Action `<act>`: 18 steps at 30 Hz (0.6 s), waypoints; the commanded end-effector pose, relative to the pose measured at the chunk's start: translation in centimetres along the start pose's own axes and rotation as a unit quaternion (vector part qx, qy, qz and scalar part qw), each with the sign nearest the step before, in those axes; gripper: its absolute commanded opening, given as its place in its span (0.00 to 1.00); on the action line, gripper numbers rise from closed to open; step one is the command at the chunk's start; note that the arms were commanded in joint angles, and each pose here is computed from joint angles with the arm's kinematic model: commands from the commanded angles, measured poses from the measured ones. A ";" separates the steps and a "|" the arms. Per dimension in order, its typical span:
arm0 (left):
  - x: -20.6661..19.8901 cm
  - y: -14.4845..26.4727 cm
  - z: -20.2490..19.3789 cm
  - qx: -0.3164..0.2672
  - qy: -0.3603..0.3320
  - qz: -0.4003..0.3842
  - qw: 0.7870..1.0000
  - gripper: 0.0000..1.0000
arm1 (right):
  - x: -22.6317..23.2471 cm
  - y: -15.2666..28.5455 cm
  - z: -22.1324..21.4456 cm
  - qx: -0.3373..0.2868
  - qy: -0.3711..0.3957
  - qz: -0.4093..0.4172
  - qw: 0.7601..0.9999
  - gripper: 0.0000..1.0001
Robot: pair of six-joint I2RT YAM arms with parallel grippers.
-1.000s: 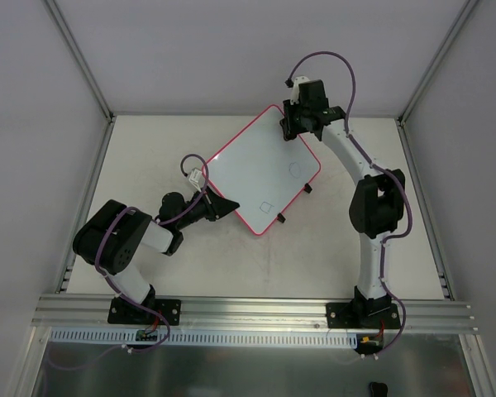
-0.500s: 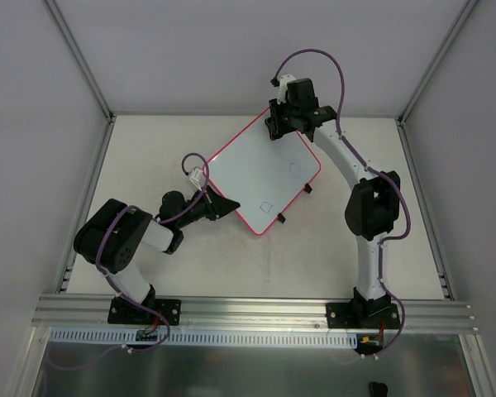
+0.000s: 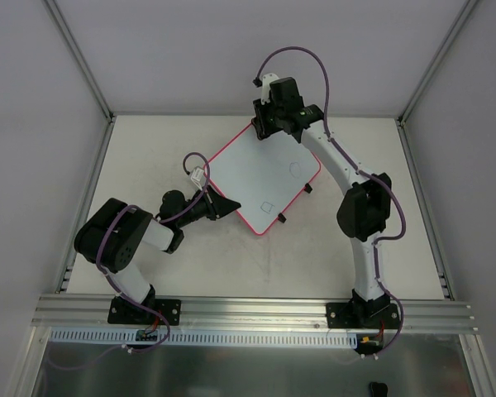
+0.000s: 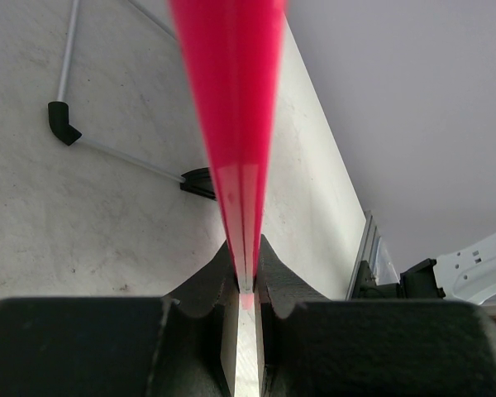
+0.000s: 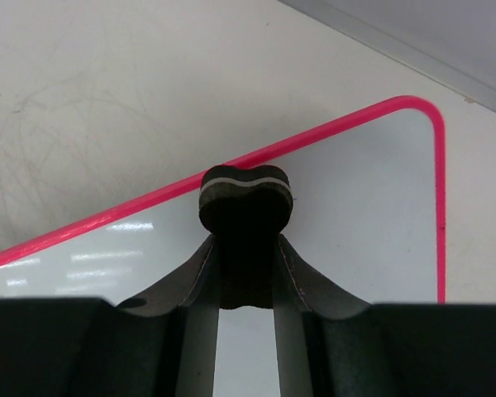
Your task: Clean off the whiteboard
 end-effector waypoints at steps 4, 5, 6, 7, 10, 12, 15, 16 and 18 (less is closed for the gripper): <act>-3.1 -0.5 2.5 -0.071 -0.098 -0.117 0.986 0.00 | -1.9 -0.2 1.2 -0.001 -0.002 -0.061 0.998 0.00; -3.1 -0.4 2.4 -0.070 -0.098 -0.117 0.986 0.00 | -2.0 -0.3 1.1 0.000 -0.006 -0.060 0.998 0.00; -3.1 -0.4 2.4 -0.070 -0.098 -0.117 0.986 0.00 | -2.4 -0.3 0.9 0.003 -0.009 -0.062 0.998 0.00; -3.1 -0.4 2.5 -0.071 -0.099 -0.117 0.986 0.00 | -2.5 -0.4 0.8 0.005 -0.011 -0.064 0.998 0.00; -3.1 -0.5 2.5 -0.071 -0.100 -0.118 0.985 0.00 | -2.8 -0.8 0.2 0.017 -0.011 -0.066 0.998 0.00; -3.2 -0.5 2.5 -0.069 -0.100 -0.120 0.985 0.00 | -3.0 -1.2 -0.1 0.023 -0.009 -0.069 0.997 0.00; -3.2 -0.6 2.5 -0.069 -0.100 -0.121 0.985 0.00 | -3.4 -1.5 -0.4 0.028 -0.013 -0.077 0.997 0.00; -3.2 -0.6 2.5 -0.070 -0.100 -0.120 0.985 0.00 | -3.6 -1.6 -0.6 0.032 -0.014 -0.082 0.996 0.00; -3.2 -0.6 2.5 -0.070 -0.100 -0.120 0.985 0.00 | -4.1 -1.6 -0.8 0.038 -0.017 -0.091 0.995 0.00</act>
Point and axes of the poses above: each gripper's point midway between its finger pads, its own y axis back along the fingers, its own x axis along the line the jaws close on, z = x × y, the point moved 10 cm from there along y, back along the fingers, and after that the axes turned 2 degrees about -y, right-handed, at the moved point
